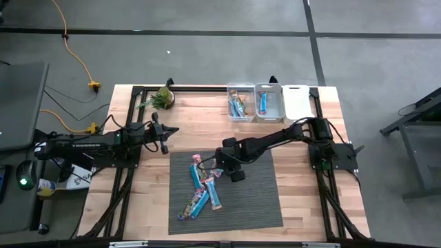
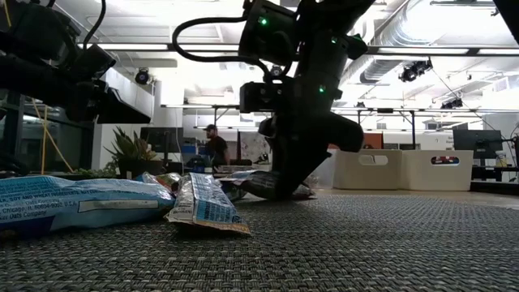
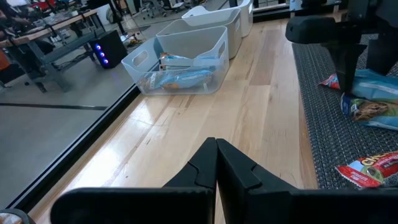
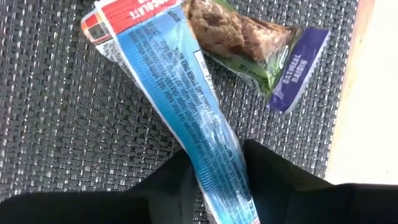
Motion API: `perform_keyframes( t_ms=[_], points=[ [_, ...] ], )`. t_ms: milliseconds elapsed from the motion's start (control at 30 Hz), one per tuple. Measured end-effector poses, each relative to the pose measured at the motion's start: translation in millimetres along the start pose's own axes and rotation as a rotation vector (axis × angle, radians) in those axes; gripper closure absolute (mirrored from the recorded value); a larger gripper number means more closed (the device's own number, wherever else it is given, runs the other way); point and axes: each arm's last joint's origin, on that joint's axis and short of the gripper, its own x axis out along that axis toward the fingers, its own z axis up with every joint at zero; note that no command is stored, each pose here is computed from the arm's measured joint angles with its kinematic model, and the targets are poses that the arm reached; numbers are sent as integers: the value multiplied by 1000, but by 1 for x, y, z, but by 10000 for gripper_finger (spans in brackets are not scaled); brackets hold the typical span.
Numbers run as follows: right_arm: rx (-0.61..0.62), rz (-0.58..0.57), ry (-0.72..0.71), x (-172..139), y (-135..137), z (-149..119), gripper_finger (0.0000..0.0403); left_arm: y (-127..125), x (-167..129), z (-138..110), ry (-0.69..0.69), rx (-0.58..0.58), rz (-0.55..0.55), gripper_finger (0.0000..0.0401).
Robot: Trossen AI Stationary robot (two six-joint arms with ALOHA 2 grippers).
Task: Pick and place Granola Bars by type
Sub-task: Put the red granola bar into the gray bin
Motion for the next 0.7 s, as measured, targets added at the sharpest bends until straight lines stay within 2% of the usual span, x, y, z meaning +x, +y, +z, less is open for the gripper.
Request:
perform_keyframes(
  t_ms=[167, 333, 500, 700],
  points=[
    [63, -33, -21, -7, -1, 3, 315, 0, 0, 0, 0, 0, 0, 400],
    [96, -36, -55, -21, -4, 17, 326, 0, 0, 0, 0, 0, 0, 400],
    [117, -26, -168, -43, -10, 44, 331, 0, 0, 0, 0, 0, 0, 400],
    [267, -19, -398, -80, -29, 82, 332, 0, 0, 0, 1, 0, 0, 400]
  ],
)
